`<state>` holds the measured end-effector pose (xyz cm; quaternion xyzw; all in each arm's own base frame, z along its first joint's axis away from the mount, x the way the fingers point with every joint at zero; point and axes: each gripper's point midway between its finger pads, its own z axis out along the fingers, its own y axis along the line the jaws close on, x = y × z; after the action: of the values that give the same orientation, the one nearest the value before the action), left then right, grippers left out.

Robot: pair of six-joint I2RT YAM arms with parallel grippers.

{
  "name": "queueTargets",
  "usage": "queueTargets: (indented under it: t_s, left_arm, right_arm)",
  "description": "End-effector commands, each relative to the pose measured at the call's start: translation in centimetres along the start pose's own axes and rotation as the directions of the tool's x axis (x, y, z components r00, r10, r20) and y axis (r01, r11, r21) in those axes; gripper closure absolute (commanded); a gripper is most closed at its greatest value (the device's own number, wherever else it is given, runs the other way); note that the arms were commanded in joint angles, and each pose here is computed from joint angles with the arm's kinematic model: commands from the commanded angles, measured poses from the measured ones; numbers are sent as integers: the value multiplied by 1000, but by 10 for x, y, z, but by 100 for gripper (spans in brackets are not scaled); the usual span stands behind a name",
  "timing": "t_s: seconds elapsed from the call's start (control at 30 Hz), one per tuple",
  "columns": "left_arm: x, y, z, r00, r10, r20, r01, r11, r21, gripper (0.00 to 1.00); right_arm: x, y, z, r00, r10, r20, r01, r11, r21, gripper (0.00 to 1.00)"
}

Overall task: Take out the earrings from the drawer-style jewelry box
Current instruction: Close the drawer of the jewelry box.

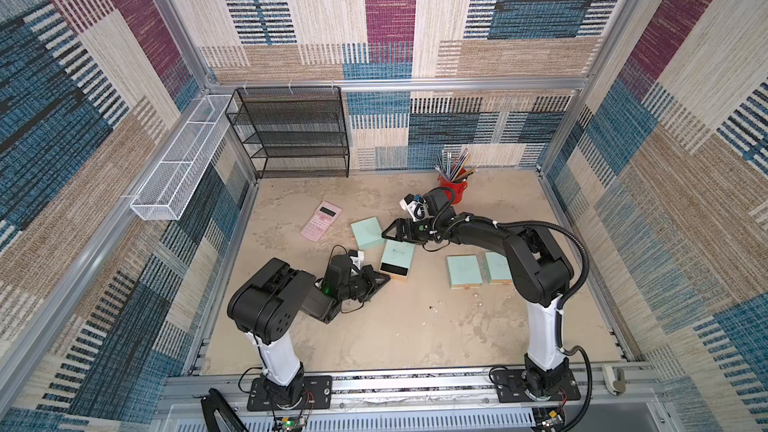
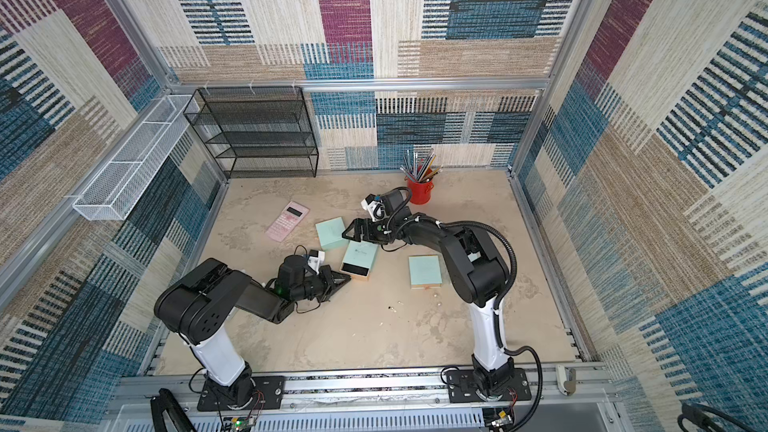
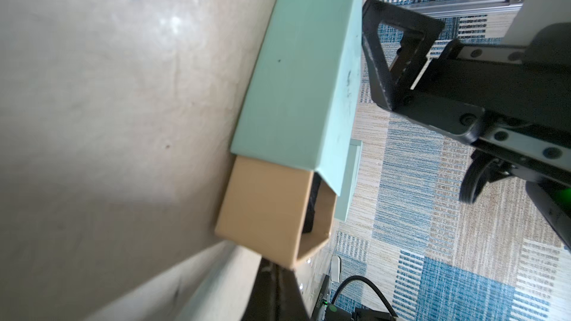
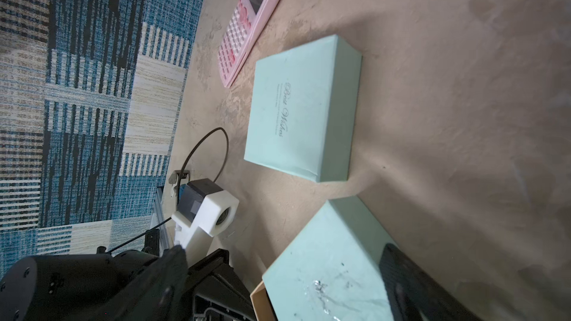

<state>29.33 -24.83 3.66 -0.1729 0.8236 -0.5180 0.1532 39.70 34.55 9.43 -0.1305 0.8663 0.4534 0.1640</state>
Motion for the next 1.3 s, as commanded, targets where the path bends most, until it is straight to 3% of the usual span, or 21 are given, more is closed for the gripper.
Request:
queueTargets:
  t_s: [0.0, 0.77, 1.0, 1.27]
  left_arm:
    - [-6, -11, 3, 1000, 21, 18, -22, 999, 30, 100]
    - [-17, -19, 30, 996, 78, 45, -79, 996, 28, 100]
    - [-13, -25, 22, 994, 99, 43, -100, 995, 25, 100]
    - [2, -30, -4, 992, 126, 30, -126, 992, 0, 100]
  right_arm:
    - [2, 8, -1, 1000, -2, -7, 2, 999, -41, 1]
    - [13, 14, 0, 1000, 11, -28, -12, 999, -48, 1]
    - [8, 13, 0, 1000, 13, -11, -13, 999, -29, 1]
    - [-22, 16, -4, 999, -4, 52, 3, 1000, 21, 1]
